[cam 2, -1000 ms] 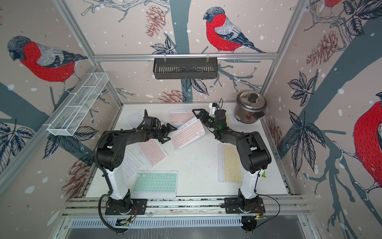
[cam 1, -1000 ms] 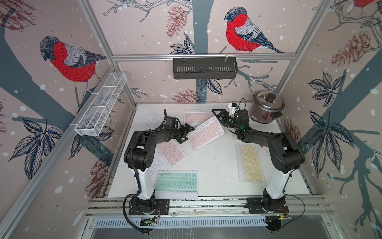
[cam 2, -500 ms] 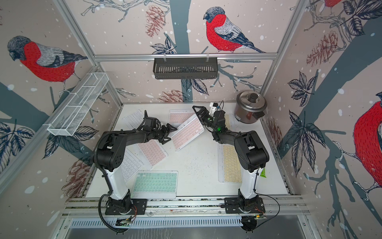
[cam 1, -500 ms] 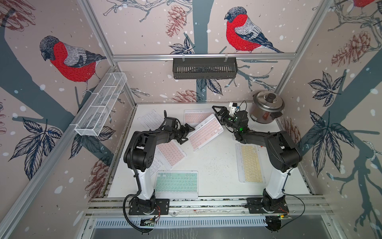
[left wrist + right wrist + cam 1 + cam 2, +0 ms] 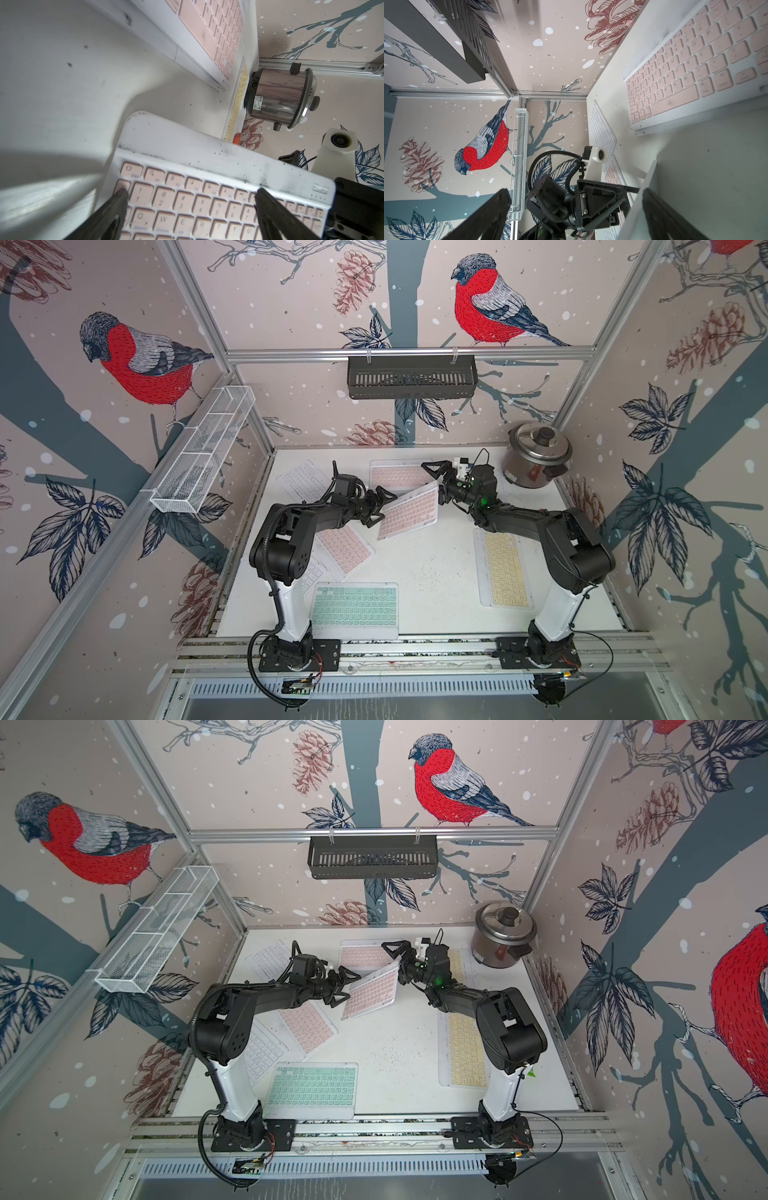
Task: Stack the numeric keypads
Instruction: Pick up the numeric keypad from the center of the board.
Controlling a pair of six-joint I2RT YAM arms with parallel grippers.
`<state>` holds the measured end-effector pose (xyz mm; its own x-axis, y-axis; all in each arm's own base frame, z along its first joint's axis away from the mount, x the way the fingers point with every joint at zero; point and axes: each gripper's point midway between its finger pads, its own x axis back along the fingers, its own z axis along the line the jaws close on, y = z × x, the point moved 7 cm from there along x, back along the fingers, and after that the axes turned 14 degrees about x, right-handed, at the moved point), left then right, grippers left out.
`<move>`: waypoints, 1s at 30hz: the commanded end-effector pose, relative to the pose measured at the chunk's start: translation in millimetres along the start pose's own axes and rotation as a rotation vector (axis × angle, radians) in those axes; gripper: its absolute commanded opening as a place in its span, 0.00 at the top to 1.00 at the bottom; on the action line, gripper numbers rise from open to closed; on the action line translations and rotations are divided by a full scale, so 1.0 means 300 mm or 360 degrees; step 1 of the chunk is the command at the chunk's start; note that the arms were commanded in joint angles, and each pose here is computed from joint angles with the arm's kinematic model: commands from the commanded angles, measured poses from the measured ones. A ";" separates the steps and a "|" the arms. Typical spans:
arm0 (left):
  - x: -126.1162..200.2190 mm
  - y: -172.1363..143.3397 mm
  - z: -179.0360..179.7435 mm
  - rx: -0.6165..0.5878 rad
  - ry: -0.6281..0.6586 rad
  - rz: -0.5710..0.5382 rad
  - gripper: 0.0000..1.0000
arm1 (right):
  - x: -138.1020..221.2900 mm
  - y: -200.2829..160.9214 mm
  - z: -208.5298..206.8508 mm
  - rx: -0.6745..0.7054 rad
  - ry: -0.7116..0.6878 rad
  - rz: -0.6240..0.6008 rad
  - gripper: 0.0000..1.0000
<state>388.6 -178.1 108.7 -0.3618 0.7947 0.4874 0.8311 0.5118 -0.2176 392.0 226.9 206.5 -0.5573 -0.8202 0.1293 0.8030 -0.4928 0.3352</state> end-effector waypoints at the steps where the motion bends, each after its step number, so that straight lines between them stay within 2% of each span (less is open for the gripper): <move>1: 0.002 -0.002 -0.017 -0.0009 -0.0047 0.0018 0.05 | 0.009 -0.022 0.004 0.0010 -0.0093 0.0082 0.00; 10: -0.003 0.001 -0.009 -0.0001 -0.0043 0.0016 0.05 | 0.011 -0.065 0.016 0.0056 -0.0216 0.0264 0.00; 22: -0.009 0.001 0.004 0.0011 -0.0048 0.0025 0.05 | 0.055 -0.133 -0.012 0.0278 -0.0469 0.0686 0.01; 30: -0.012 0.000 0.010 0.0011 -0.0041 0.0033 0.05 | 0.099 -0.180 -0.032 0.0351 -0.0546 0.0818 0.23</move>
<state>388.2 -178.4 102.1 -0.3604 0.7984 0.4823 0.8264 0.5131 -0.2319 343.4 228.0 183.4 -0.2186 -0.7815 0.5844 0.9466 -0.0245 0.3215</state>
